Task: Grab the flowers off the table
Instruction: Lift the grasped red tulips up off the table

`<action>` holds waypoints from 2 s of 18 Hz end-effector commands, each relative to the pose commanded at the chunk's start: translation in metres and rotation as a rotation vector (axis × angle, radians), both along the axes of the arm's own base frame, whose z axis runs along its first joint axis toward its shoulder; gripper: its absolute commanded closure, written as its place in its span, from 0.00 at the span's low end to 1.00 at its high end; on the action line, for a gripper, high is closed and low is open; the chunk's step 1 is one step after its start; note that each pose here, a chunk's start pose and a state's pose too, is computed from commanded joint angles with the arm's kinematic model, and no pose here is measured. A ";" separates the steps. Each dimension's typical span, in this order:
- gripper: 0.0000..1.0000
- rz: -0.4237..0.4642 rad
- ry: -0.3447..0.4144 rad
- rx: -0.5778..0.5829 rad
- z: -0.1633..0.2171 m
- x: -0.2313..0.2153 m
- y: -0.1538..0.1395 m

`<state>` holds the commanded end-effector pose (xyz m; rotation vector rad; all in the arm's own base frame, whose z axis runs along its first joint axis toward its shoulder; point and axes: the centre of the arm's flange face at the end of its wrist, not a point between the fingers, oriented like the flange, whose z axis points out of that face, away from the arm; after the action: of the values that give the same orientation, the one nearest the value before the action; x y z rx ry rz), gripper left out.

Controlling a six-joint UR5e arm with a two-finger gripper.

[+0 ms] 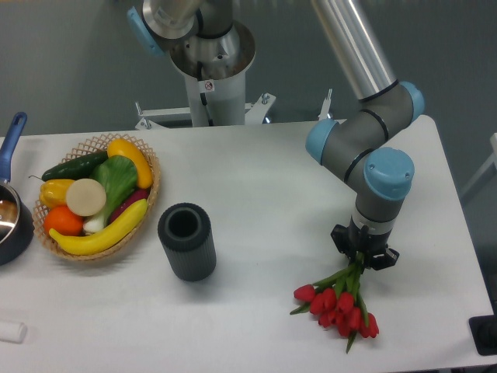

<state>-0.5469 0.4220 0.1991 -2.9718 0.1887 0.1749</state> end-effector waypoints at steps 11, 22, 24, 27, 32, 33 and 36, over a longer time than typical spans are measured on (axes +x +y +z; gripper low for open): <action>0.71 0.032 0.098 0.085 0.084 0.000 -0.009; 0.71 0.171 0.007 0.594 0.250 0.048 -0.011; 0.70 0.206 -0.022 0.656 0.264 0.046 -0.021; 0.70 0.236 -0.068 0.743 0.280 0.041 -0.034; 0.70 0.226 -0.131 0.837 0.289 0.035 -0.044; 0.70 0.229 -0.135 0.837 0.287 0.035 -0.045; 0.70 0.227 -0.138 0.838 0.287 0.036 -0.043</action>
<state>-0.5109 0.3785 0.4856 -2.1476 -0.1981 0.0508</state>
